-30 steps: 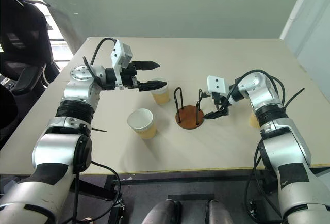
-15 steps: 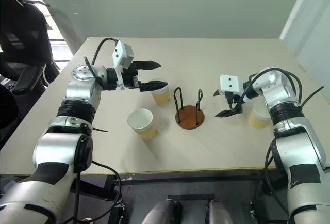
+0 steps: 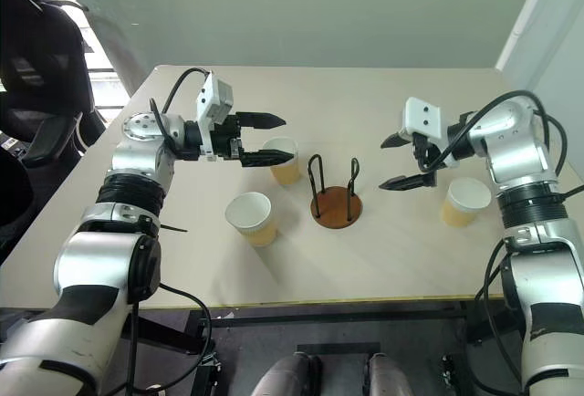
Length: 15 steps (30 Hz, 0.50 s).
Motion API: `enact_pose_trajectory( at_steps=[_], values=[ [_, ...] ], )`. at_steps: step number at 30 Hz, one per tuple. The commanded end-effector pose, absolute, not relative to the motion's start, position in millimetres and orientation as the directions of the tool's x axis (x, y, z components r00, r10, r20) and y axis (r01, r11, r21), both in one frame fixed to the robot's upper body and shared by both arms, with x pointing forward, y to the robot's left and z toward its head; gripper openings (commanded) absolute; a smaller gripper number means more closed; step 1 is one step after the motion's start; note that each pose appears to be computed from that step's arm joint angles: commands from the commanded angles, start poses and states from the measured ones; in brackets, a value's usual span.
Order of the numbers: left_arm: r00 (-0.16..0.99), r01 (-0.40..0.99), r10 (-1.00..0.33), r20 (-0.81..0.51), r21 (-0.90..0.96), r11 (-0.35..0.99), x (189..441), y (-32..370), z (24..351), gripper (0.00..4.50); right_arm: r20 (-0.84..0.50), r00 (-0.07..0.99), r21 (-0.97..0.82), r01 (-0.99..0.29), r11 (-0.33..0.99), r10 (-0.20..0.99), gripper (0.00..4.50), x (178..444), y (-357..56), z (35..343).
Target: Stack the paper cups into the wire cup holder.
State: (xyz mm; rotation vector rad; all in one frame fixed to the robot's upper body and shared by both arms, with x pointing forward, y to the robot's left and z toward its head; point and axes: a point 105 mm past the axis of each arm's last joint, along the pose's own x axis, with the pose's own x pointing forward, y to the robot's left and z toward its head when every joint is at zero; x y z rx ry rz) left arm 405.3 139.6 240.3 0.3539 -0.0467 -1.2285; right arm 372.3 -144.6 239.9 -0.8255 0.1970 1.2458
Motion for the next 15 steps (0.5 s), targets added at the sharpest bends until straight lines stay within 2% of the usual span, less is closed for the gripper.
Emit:
enact_pose_trajectory(
  at_steps=[1, 9, 15],
  values=[
    [0.305, 0.918, -0.943, -0.136, 0.306, 0.252, 401.2, 138.8, 262.5, 4.50, -0.535, 0.354, -0.451, -0.888, 0.095, 0.767, 4.45, 352.8, -156.7, 263.0],
    [0.223, 0.932, -0.963, -0.150, 0.321, 0.166, 395.4, 122.8, 265.3, 4.50, -0.658, 0.356, -0.415, -0.907, 0.075, 0.664, 4.45, 329.3, -189.2, 247.9],
    [0.143, 0.946, -0.959, -0.246, 0.317, 0.060, 385.4, 122.3, 259.6, 4.50, -0.700, 0.382, -0.433, -0.899, 0.067, 0.603, 4.45, 326.9, -204.4, 243.5]
  ],
)
